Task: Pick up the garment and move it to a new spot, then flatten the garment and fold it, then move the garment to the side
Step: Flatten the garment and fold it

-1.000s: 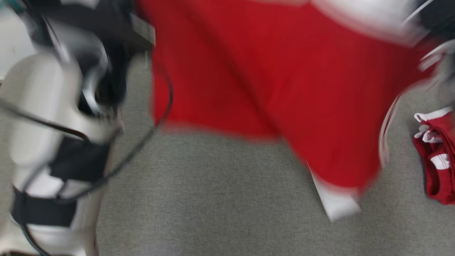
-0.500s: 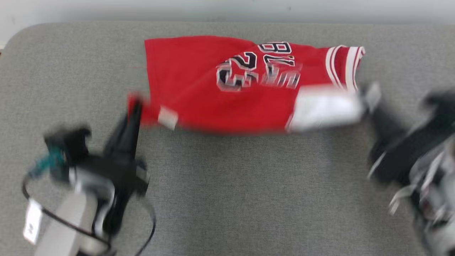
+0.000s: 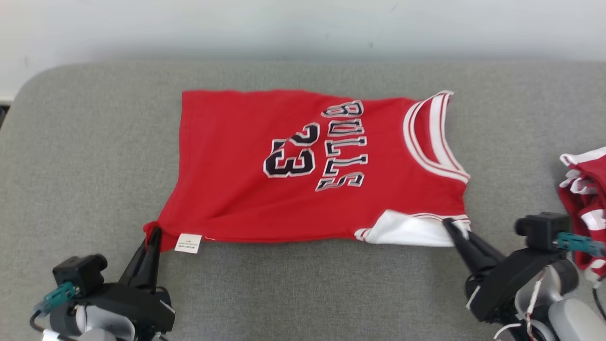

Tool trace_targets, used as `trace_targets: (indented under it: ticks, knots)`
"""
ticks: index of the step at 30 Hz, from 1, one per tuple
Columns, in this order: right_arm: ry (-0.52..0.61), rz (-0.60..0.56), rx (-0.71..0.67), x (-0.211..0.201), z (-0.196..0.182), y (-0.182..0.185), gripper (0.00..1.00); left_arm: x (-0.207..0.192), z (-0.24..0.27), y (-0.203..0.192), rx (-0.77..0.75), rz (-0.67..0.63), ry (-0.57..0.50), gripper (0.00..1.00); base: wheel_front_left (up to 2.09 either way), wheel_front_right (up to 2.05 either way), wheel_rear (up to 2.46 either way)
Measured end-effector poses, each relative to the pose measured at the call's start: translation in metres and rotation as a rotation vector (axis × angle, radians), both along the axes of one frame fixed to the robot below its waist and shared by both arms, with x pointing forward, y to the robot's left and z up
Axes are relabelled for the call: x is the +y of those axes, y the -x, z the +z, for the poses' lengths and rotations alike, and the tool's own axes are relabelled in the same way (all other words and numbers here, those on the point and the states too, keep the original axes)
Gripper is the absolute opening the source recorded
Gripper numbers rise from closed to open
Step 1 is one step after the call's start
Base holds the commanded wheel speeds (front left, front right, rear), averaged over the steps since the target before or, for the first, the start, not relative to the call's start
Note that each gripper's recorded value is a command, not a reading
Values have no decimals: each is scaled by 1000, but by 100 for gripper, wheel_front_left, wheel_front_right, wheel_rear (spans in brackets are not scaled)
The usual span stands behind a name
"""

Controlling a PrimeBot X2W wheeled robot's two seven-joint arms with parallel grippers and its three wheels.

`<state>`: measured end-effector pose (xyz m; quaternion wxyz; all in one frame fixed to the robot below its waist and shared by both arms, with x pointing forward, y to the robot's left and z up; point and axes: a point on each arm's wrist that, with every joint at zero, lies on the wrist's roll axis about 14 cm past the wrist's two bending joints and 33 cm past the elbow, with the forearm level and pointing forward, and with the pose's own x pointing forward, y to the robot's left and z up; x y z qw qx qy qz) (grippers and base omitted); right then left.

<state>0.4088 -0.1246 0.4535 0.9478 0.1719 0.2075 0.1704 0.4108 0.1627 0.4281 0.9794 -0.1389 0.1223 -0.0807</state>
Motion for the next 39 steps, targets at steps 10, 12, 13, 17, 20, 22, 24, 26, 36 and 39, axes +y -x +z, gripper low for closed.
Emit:
trace_targets:
  ticks: [10,12,13,17,20,22,24,26,36,39]
  knots:
    - [10,-137,-226,-37,66,-6,0,12,24,14,-73,22,-13,0,0,0,0]
    - [17,-108,-240,-30,72,1,0,14,25,22,-74,23,-18,0,0,0,0]
    - [22,-88,-244,-25,73,4,0,15,24,26,-74,24,-19,0,0,0,0]
    - [7,-59,-247,-10,78,18,0,14,29,38,-93,21,-19,0,0,0,0]
    - [8,-76,-246,-14,78,26,0,4,41,36,-130,6,-8,0,0,0,0]
    - [12,-90,-232,-18,73,32,0,-4,47,36,-149,-8,5,0,0,0,0]
    - [15,-92,-209,-20,65,38,0,-10,46,39,-148,-13,19,0,0,0,0]
    - [17,-85,-183,-18,57,43,0,-13,42,44,-136,-12,34,0,0,0,0]
    - [36,141,145,25,-22,94,0,-56,-7,76,75,-179,74,0,0,0,0]
    - [61,205,208,37,-32,76,0,-59,-14,58,126,-218,50,0,0,0,0]
